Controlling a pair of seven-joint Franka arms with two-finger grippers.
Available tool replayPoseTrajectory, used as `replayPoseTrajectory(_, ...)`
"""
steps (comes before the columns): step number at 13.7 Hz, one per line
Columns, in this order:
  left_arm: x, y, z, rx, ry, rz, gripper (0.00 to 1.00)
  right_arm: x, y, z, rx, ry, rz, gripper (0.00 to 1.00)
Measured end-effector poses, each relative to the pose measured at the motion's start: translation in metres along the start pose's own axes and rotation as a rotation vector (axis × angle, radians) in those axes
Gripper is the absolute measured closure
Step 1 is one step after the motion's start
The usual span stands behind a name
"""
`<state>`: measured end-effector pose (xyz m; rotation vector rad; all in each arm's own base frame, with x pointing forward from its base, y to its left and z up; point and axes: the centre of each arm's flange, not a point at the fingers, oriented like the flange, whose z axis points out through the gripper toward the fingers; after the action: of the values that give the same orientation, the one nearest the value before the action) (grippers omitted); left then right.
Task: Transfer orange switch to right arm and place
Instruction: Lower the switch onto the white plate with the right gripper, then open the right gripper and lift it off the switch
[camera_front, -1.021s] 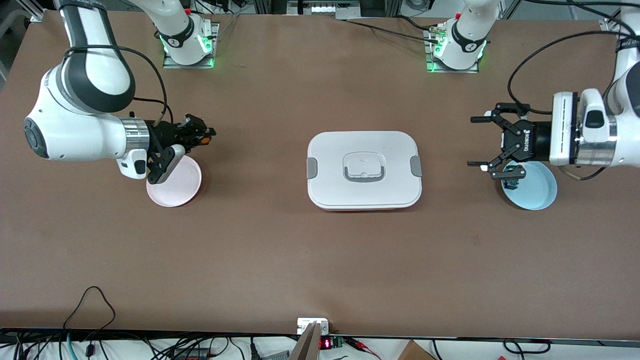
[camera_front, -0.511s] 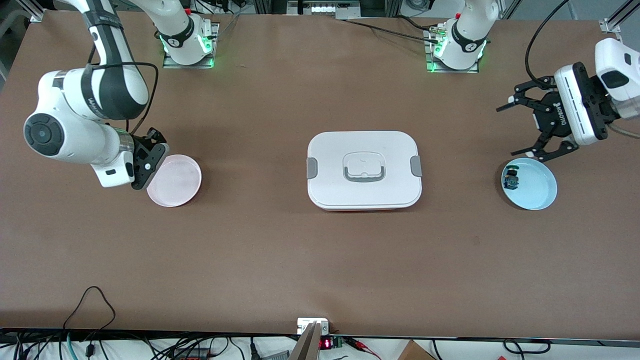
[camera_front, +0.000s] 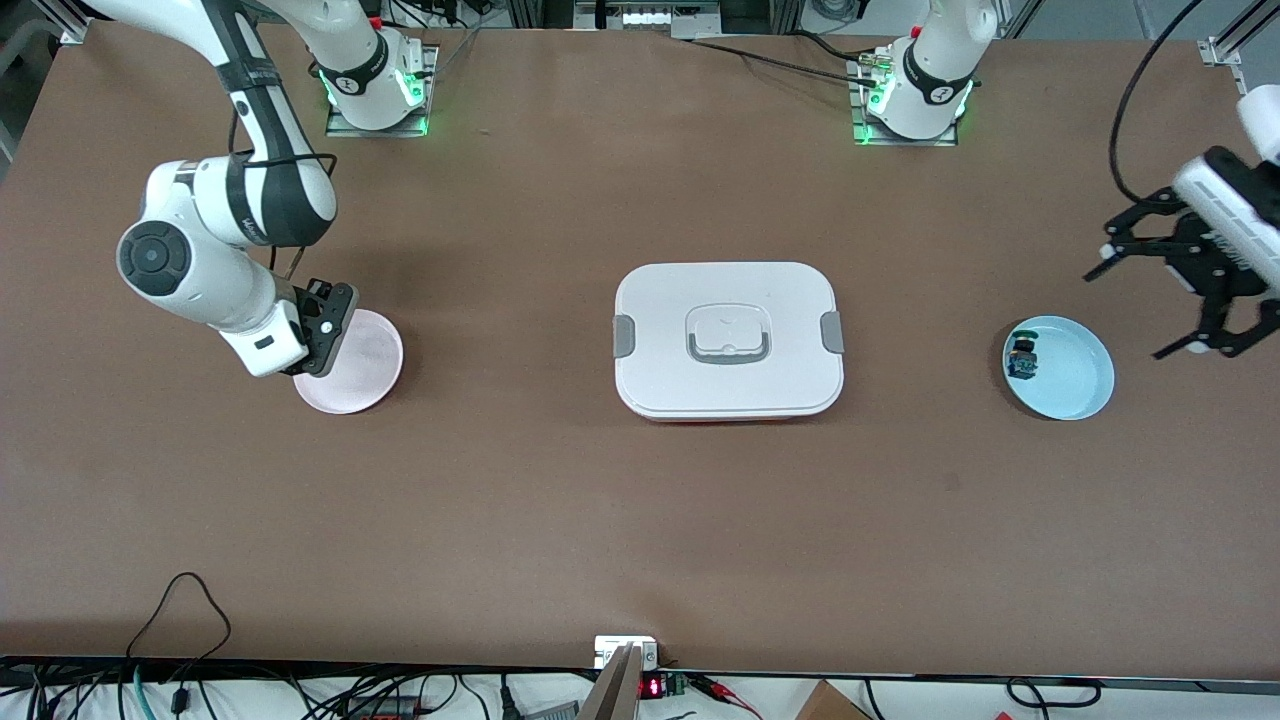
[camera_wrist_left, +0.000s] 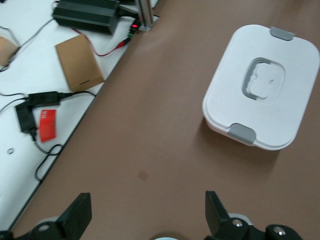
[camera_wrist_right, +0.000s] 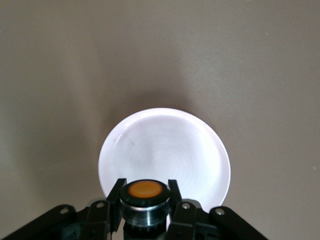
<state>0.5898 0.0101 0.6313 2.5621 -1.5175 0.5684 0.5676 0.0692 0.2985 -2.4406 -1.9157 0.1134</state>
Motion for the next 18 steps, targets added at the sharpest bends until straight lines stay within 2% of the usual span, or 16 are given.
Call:
replayPoseTrajectory(2,-0.002,0.001,-0.006,0.01,0.001,-0.019,0.0,-0.003,-0.005,0.019,-0.018,0.004,-0.054,0.62)
replayPoseTrajectory(3,-0.006,0.001,-0.008,0.015,-0.003,-0.068,0.0,-0.004,-0.006,0.026,-0.019,0.004,-0.076,0.62)
replayPoseTrajectory(6,-0.018,-0.002,-0.009,0.044,-0.07,-0.244,0.0,-0.003,-0.003,0.037,-0.032,0.004,-0.159,0.62)
replayPoseTrajectory(9,-0.025,-0.002,-0.004,0.039,-0.095,-0.416,0.0,-0.003,0.0,0.053,-0.039,0.002,-0.21,0.62)
replayPoseTrajectory(12,-0.026,0.008,0.004,0.037,-0.203,-0.665,0.0,-0.009,0.003,0.072,-0.035,-0.002,-0.222,0.62)
replayPoseTrajectory(14,-0.009,0.023,0.007,0.056,-0.268,-0.782,0.0,-0.015,0.007,0.08,-0.05,-0.018,-0.237,0.62)
replayPoseTrajectory(18,0.035,0.06,0.023,0.171,-0.39,-0.973,0.0,-0.013,0.011,0.089,-0.084,-0.023,-0.256,0.62)
